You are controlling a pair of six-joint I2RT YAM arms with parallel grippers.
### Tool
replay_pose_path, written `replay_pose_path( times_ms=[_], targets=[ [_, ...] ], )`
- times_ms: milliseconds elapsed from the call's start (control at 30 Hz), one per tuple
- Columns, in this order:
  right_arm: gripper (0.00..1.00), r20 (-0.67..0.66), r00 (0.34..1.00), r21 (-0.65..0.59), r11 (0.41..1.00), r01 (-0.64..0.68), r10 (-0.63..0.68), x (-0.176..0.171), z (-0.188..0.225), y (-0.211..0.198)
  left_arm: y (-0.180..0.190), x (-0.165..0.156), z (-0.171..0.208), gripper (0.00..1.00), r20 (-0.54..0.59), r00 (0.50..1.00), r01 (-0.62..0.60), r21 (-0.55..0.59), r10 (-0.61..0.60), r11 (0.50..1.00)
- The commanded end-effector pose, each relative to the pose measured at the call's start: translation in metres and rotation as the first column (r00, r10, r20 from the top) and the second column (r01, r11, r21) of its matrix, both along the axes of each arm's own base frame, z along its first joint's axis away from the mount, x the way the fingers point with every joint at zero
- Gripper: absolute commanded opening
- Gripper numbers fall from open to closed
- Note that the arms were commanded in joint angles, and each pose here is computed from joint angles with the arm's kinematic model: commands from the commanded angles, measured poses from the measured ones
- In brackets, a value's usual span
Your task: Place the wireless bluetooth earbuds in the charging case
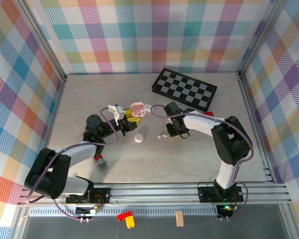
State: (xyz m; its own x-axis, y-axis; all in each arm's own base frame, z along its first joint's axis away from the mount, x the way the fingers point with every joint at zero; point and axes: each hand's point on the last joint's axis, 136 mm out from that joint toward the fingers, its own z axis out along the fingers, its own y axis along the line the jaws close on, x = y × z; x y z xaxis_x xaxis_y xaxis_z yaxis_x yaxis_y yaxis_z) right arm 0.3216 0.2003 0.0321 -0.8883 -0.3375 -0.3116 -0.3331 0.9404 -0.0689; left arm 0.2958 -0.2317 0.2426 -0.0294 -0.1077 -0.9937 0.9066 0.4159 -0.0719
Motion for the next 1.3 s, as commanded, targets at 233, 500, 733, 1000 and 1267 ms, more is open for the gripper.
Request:
replay_pose_path(
  times_ms=[233,500,733,1000,1267],
  targets=[
    [0.36,0.048,0.988,-0.291,0.948,-0.127,0.147,-0.007,0.012,-0.014,0.028,0.009,0.014,0.31,0.053,0.99,-0.127,-0.01,0.127,0.992],
    [0.35,0.034,0.986,-0.312,0.939,-0.146,0.165,-0.01,0.006,-0.011,0.043,0.014,0.018,0.31,0.061,0.978,-0.197,-0.016,0.197,0.98],
    [0.33,0.014,0.983,-0.367,0.915,-0.167,0.185,-0.01,0.0,-0.014,0.051,0.021,0.017,0.31,0.047,0.969,-0.243,-0.02,0.244,0.97],
    [0.29,0.01,0.982,-0.4,0.901,-0.169,0.189,-0.007,-0.005,-0.012,0.047,0.02,0.014,0.31,0.032,0.976,-0.213,-0.026,0.214,0.977],
    [0.24,-0.004,0.983,-0.412,0.896,-0.169,0.184,-0.006,-0.007,-0.013,0.046,0.019,0.014,0.31,0.031,0.979,-0.199,-0.031,0.2,0.98]
  ],
)
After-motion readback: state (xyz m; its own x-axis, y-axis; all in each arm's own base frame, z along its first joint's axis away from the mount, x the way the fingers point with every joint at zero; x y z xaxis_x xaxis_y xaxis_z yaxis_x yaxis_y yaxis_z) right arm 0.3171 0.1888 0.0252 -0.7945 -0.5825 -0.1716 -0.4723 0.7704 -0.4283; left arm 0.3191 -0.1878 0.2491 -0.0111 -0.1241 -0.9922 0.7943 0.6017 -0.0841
